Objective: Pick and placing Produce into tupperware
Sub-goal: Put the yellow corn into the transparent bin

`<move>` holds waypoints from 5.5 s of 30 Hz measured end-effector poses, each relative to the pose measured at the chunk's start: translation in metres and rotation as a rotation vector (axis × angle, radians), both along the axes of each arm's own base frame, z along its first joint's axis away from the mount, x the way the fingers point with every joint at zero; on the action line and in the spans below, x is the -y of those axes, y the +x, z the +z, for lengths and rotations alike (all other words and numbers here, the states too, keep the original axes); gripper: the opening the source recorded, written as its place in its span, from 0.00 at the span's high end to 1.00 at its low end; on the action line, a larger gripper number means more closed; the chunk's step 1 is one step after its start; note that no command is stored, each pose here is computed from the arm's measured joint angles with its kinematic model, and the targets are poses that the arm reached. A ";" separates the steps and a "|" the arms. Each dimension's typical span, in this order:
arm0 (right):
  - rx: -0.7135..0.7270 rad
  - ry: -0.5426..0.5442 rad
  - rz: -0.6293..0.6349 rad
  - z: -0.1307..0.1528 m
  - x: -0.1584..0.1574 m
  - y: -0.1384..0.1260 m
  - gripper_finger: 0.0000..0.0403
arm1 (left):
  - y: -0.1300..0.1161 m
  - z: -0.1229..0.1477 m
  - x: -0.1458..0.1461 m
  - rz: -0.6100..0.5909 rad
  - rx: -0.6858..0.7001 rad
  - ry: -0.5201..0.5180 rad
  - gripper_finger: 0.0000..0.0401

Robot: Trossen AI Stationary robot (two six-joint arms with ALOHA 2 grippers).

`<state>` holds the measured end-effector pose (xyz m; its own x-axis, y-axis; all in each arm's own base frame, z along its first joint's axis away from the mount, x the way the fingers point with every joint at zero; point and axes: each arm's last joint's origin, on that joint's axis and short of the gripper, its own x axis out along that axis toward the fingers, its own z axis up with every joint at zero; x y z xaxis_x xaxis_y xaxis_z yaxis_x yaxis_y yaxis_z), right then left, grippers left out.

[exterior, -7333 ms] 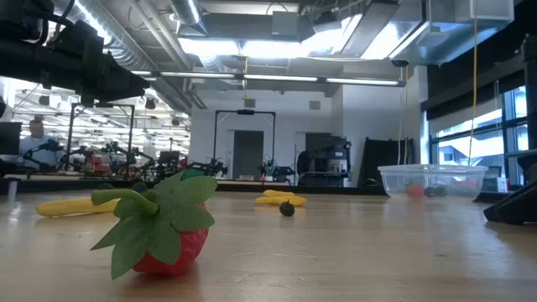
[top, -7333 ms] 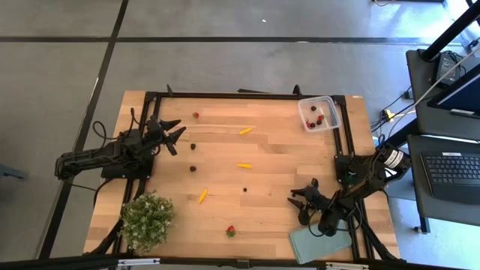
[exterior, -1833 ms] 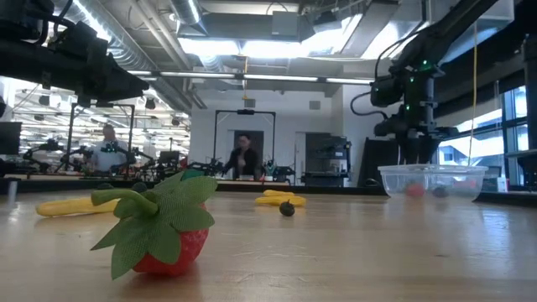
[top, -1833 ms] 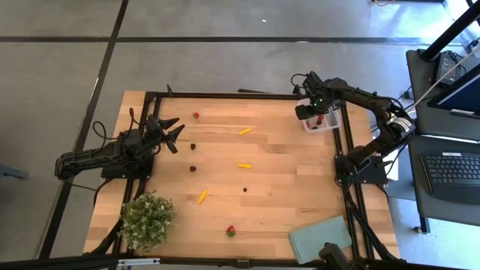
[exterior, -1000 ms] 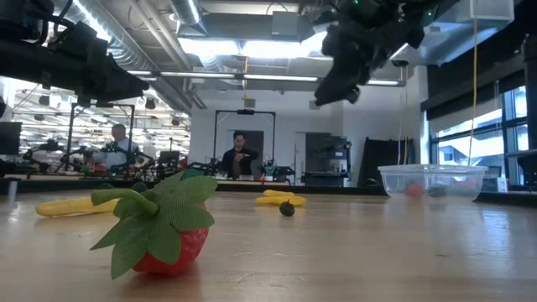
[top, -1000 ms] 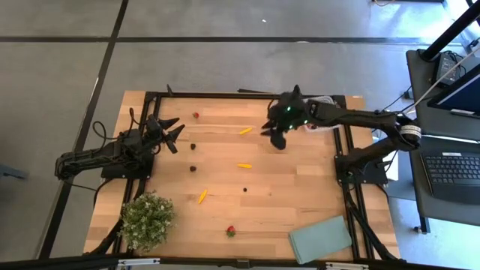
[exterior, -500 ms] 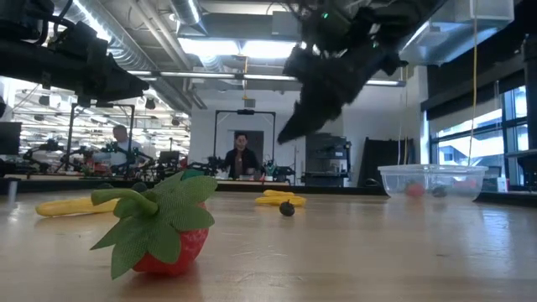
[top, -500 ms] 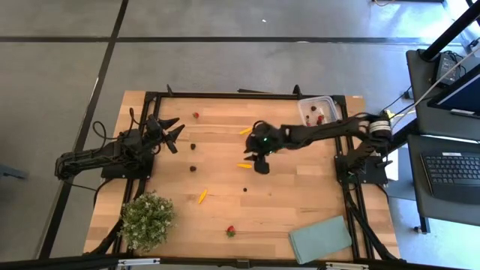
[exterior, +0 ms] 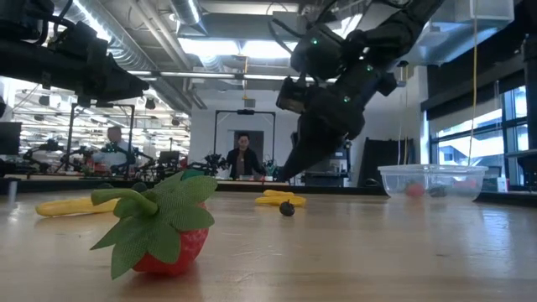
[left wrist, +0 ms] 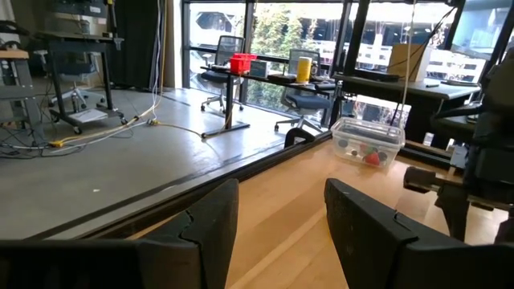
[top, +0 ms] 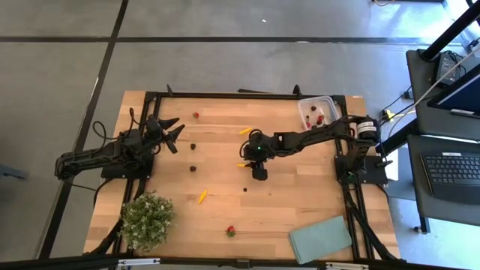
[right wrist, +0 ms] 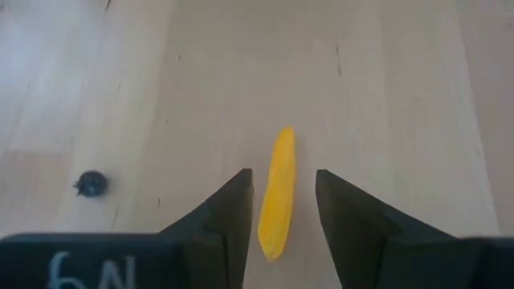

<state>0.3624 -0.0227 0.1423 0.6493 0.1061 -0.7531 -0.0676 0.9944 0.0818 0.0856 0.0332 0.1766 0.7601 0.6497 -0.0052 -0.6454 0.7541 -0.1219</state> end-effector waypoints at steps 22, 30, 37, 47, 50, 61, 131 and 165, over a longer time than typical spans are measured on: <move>0.067 0.099 0.068 0.005 -0.005 0.004 0.61 | 0.000 0.000 0.000 0.000 -0.003 0.003 0.55; 0.066 0.109 0.034 0.005 -0.004 0.005 0.47 | 0.000 0.000 0.000 0.000 -0.003 0.003 0.55; 0.064 0.120 0.019 0.005 -0.004 0.005 0.43 | 0.000 0.000 0.000 0.000 -0.003 0.003 0.55; 0.014 -0.039 -0.066 0.001 -0.007 0.002 0.47 | 0.000 0.000 0.000 0.000 -0.003 0.003 0.55; 0.016 -0.078 -0.016 0.001 -0.015 0.002 0.49 | 0.000 0.000 0.000 0.000 -0.003 0.003 0.55; -0.017 -0.177 -0.077 -0.001 -0.019 0.000 0.57 | 0.000 0.000 0.000 0.000 0.002 -0.003 0.55; -0.142 0.116 -1.437 0.048 0.112 -0.204 0.98 | 0.000 -0.002 0.000 0.003 -0.026 -0.002 0.55; 0.303 0.197 -0.777 0.071 0.124 -0.170 0.42 | 0.000 -0.002 0.000 0.003 -0.023 -0.005 0.55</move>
<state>0.1922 -0.1465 0.2137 0.7620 -0.3415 -0.5502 0.5804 0.7370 0.3463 0.0855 0.0332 0.1745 0.7576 0.6523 -0.0254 -0.6506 0.7513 -0.1108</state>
